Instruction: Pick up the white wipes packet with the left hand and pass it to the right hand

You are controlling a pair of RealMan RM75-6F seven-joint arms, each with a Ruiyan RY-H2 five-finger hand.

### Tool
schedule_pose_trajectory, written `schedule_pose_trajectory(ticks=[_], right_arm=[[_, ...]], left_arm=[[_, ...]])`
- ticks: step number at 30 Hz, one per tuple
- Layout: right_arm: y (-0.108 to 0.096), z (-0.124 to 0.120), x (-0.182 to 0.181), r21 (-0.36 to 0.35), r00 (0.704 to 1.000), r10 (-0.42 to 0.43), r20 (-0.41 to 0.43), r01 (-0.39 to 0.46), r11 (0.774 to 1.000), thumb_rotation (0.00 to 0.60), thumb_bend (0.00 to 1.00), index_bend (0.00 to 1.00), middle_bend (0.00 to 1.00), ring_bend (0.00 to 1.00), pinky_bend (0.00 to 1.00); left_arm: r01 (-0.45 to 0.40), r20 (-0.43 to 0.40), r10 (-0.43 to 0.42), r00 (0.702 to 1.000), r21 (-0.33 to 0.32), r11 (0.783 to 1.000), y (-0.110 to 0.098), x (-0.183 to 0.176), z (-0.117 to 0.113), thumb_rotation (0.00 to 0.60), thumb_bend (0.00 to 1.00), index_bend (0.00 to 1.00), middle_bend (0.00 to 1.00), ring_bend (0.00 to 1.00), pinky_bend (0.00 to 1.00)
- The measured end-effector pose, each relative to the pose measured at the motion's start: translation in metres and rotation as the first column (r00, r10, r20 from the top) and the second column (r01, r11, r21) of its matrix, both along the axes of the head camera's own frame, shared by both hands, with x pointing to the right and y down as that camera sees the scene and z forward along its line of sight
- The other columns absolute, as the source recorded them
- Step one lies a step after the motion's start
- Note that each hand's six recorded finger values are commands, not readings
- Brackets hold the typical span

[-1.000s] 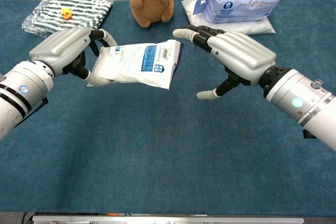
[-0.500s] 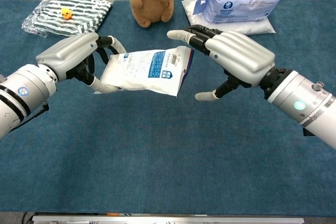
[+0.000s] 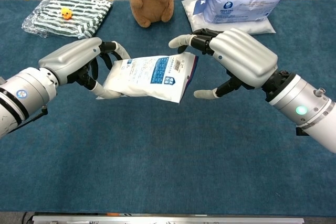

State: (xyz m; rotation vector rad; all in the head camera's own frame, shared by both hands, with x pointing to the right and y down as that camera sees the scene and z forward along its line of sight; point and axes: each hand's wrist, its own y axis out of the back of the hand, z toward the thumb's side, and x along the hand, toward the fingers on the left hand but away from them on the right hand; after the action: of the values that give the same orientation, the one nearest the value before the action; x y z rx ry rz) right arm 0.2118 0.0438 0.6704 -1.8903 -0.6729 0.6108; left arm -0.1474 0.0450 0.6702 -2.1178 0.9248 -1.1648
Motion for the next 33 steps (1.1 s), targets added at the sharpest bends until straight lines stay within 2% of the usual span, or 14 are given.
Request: schedule_pose_trajectory(ticks=[8, 15, 23, 33], right_arm=[[0.002, -0.001, 0.0, 0.019, 1.0, -0.005, 0.018, 0.004, 1.0, 0.6, 0.13, 0.28, 0.36, 0.27, 0.43], [0.003, -0.002, 0.0, 0.027, 0.998, -0.006, 0.055, 0.004, 1.0, 0.6, 0.14, 0.34, 0.41, 0.32, 0.44], [0.011, -0.003, -0.004, 0.053, 0.996, -0.067, 0.057, 0.064, 0.997, 0.6, 0.14, 0.34, 0.41, 0.32, 0.45], [0.018, -0.008, -0.002, 0.114, 0.99, -0.125, 0.071, 0.116, 0.987, 0.6, 0.13, 0.34, 0.4, 0.32, 0.46]], left_arm=[[-0.033, -0.04, 0.032, 0.999, -0.038, 0.999, 0.006, 0.006, -0.004, 0.6, 0.16, 0.41, 0.39, 0.37, 0.54], [-0.048, -0.04, 0.046, 0.998, -0.045, 0.998, 0.008, 0.008, -0.003, 0.6, 0.16, 0.41, 0.39, 0.37, 0.54], [-0.058, -0.057, 0.054, 0.997, -0.076, 0.995, 0.008, 0.01, -0.001, 0.6, 0.16, 0.4, 0.39, 0.37, 0.54], [-0.122, -0.09, 0.113, 0.989, -0.1, 0.987, 0.014, 0.016, -0.002, 0.6, 0.16, 0.4, 0.39, 0.37, 0.54]])
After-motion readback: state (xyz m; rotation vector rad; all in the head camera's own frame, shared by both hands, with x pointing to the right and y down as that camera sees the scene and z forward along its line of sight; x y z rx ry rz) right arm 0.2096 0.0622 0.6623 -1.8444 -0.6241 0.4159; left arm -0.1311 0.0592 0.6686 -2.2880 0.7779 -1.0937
